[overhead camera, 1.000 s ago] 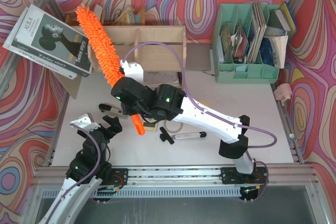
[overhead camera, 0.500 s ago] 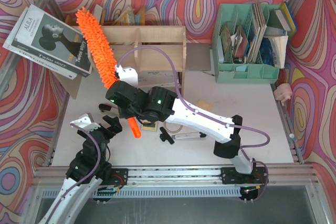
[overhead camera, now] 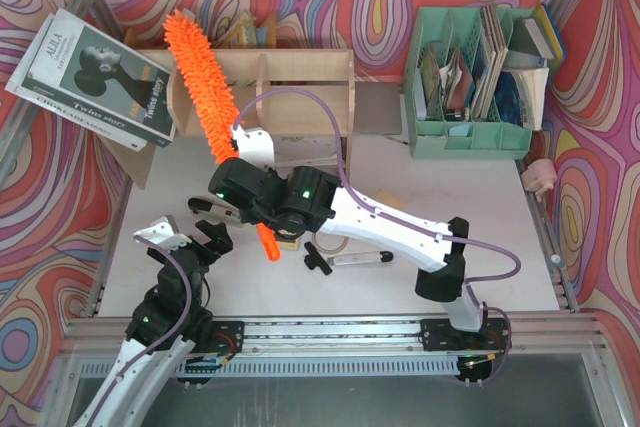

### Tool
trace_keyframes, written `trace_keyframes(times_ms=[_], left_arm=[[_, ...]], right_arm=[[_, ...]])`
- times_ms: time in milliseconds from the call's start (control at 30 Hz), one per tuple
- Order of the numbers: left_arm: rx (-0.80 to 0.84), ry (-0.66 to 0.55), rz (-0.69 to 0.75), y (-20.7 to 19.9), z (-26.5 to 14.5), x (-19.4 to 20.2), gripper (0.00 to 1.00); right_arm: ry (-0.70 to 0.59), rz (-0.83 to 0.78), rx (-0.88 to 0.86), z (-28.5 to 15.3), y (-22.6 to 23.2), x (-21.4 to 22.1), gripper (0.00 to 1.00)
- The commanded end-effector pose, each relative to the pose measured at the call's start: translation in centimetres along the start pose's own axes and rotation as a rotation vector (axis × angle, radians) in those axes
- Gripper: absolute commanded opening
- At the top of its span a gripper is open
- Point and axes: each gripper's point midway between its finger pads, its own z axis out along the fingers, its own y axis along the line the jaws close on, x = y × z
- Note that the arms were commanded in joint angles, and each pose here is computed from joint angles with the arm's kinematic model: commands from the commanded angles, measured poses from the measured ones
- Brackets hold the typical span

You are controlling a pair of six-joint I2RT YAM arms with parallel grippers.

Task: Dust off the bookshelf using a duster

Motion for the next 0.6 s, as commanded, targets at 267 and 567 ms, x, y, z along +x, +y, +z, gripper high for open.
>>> trace_keyframes(times_ms=[267,567], left_arm=[[0.007,0.004,0.013,0.0,0.1,0.4,0.98],[0.008,0.005,0.013,0.0,0.2,0.5,0.98]], right_arm=[[-0.122,0.089,0.105,-3.9,-4.9,-3.9,0.00],[-0.102,0.005,-0.103,-2.9,1.9,-3.8,0.00]])
